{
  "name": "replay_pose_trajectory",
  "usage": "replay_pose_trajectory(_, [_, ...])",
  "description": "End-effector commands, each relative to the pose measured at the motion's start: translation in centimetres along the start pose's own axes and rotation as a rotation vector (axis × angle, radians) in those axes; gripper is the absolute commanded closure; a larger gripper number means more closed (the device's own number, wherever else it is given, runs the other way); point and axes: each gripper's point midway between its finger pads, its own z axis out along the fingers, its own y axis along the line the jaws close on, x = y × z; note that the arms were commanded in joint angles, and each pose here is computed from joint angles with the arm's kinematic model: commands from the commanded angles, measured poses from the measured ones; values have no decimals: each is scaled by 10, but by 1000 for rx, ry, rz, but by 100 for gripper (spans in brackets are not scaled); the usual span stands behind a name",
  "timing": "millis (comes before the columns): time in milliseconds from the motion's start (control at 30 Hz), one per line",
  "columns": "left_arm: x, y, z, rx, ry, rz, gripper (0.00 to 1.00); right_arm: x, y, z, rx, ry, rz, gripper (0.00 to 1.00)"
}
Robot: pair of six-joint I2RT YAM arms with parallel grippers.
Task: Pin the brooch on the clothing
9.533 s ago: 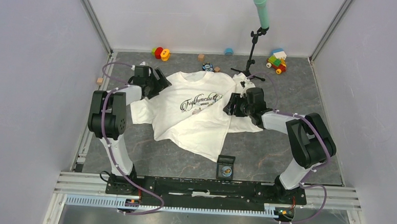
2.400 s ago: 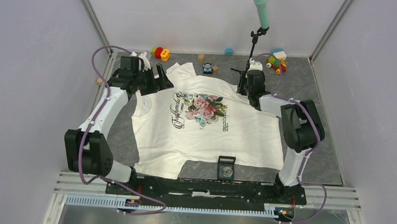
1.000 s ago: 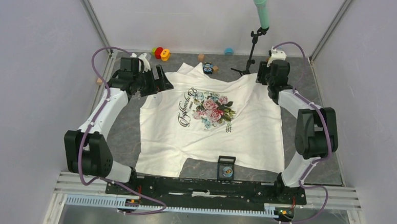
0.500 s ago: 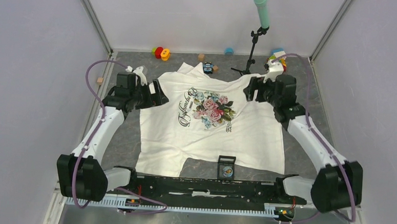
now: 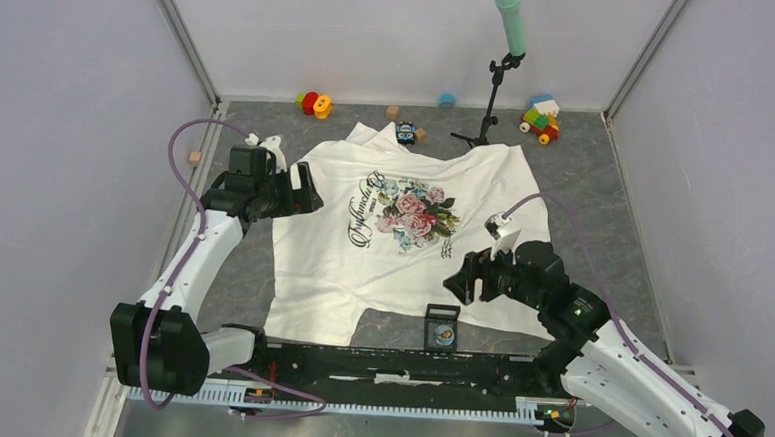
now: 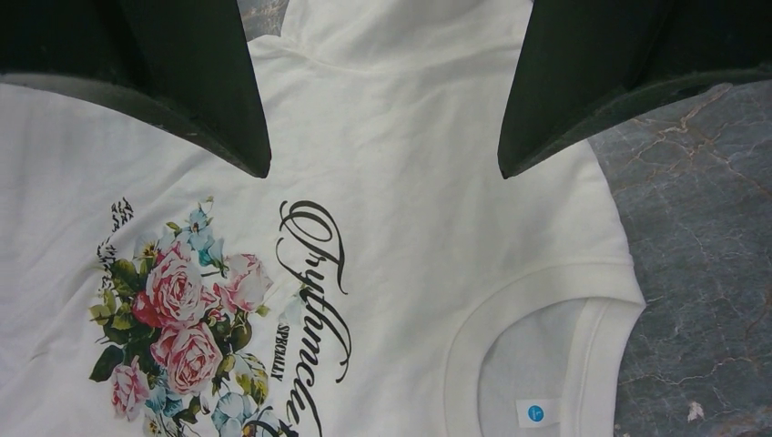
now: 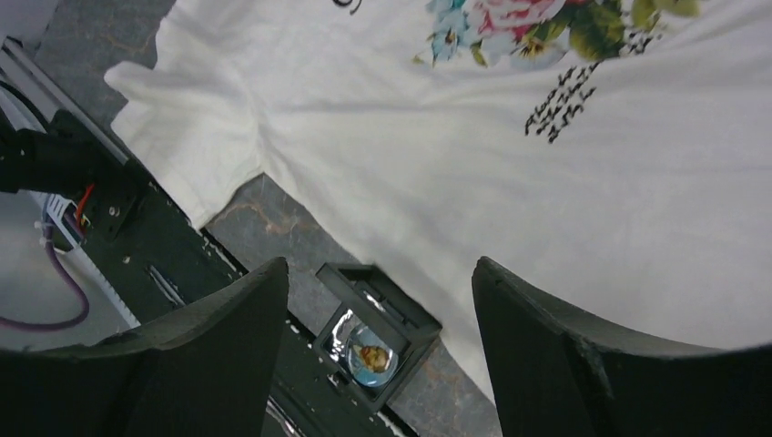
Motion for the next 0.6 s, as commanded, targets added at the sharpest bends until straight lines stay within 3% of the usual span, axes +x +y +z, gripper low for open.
replay_pose_trajectory(0, [-19,-6,-8,17,-56,55,0,34,0,-4,49,87,64,21])
replay_pose_trajectory(367, [-20,-7,-9,15,-63,51,0,72,-1,-13,53,172,86,20])
replay_pose_trajectory(567, [-43,-26,-18,80,-103,2,0,97,8,-3,17,186,125,23])
